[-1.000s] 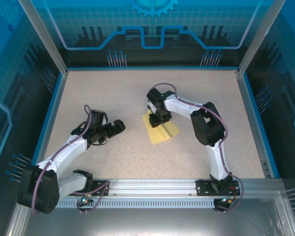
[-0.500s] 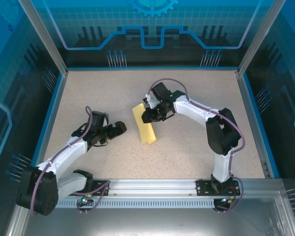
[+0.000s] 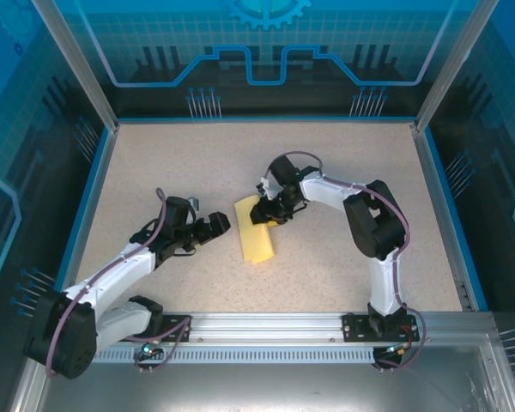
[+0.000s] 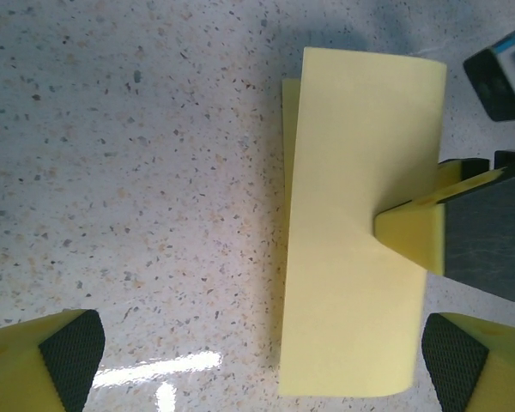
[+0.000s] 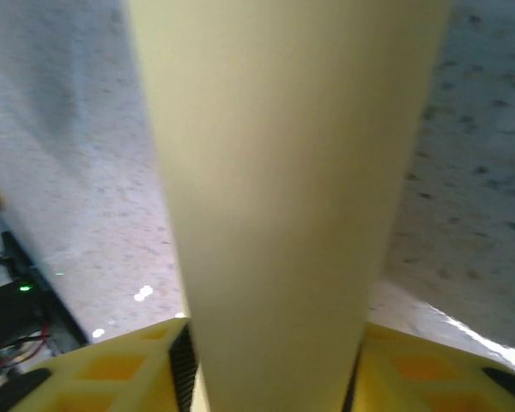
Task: Fold a paper plane with a square sheet of paper (pick it up from the middle)
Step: Fold the square sheet of paper in half at the center of the table.
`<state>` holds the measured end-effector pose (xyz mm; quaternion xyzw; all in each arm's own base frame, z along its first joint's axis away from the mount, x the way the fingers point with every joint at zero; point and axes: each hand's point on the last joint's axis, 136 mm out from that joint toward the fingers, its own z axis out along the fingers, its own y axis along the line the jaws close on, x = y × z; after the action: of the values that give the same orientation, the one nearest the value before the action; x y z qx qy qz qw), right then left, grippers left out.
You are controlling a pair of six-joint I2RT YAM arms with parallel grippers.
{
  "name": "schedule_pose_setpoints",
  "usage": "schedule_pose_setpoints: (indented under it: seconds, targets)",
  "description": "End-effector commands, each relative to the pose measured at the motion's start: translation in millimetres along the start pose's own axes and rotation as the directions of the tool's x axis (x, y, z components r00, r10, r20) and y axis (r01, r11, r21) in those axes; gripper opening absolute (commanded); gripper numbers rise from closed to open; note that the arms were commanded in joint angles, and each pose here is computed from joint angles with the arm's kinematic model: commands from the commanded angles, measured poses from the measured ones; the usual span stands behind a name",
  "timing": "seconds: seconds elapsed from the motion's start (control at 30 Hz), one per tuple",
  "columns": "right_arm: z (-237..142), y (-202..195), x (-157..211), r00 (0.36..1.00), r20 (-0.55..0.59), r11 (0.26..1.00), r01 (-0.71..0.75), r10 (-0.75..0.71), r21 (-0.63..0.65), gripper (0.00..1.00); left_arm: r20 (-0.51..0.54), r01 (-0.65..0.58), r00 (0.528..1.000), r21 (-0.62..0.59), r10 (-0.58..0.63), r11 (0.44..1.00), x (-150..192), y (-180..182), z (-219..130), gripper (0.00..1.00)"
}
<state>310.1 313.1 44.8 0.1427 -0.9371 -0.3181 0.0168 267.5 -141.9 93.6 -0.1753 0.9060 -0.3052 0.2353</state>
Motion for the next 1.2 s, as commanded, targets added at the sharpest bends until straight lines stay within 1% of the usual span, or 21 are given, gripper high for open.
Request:
schedule_pose_setpoints:
  seconds: [0.0,0.1,0.2,0.37,0.53,0.73,0.9,1.1,1.17]
  targets:
    - [-7,-20,2,0.999,-0.018,0.992,0.046,-0.044,0.12,0.54,-0.007,0.006,1.0,0.014,-0.006,1.0,2,-3,3,0.99]
    - [-10,-25,3,0.998,-0.016,0.986,0.067,-0.065,0.155,0.58,-0.011,-0.003,1.0,0.016,0.003,1.0,3,-5,4,0.99]
    - [-11,-26,5,0.997,-0.027,0.984,0.08,-0.077,0.158,0.58,-0.022,-0.005,1.0,0.022,0.005,1.0,5,-7,6,0.99]
    - [-14,-29,6,0.997,-0.028,0.982,0.081,-0.077,0.168,0.53,-0.04,0.001,0.999,0.025,0.0,1.0,8,-10,11,0.99]
    - [-16,-34,1,1.0,0.01,0.985,0.027,-0.029,0.169,0.5,-0.066,0.024,0.998,0.066,-0.019,0.998,10,-21,21,0.95]
    - [-21,-46,0,0.998,0.056,0.973,-0.019,0.006,0.228,0.54,-0.073,0.018,0.997,0.073,-0.013,0.997,11,-30,33,0.93]
    - [-35,-46,-1,0.997,0.077,0.957,0.003,-0.026,0.291,0.57,-0.081,0.011,0.997,0.065,-0.005,0.998,9,-32,39,0.93]
    - [-26,-48,4,0.999,0.034,0.959,0.021,-0.032,0.283,0.55,-0.091,0.01,0.996,0.065,-0.004,0.998,10,-35,43,0.92]
    - [-20,-50,7,0.999,0.005,0.958,0.037,-0.04,0.284,0.54,-0.091,0.019,0.996,0.07,-0.013,0.997,10,-37,45,0.89]
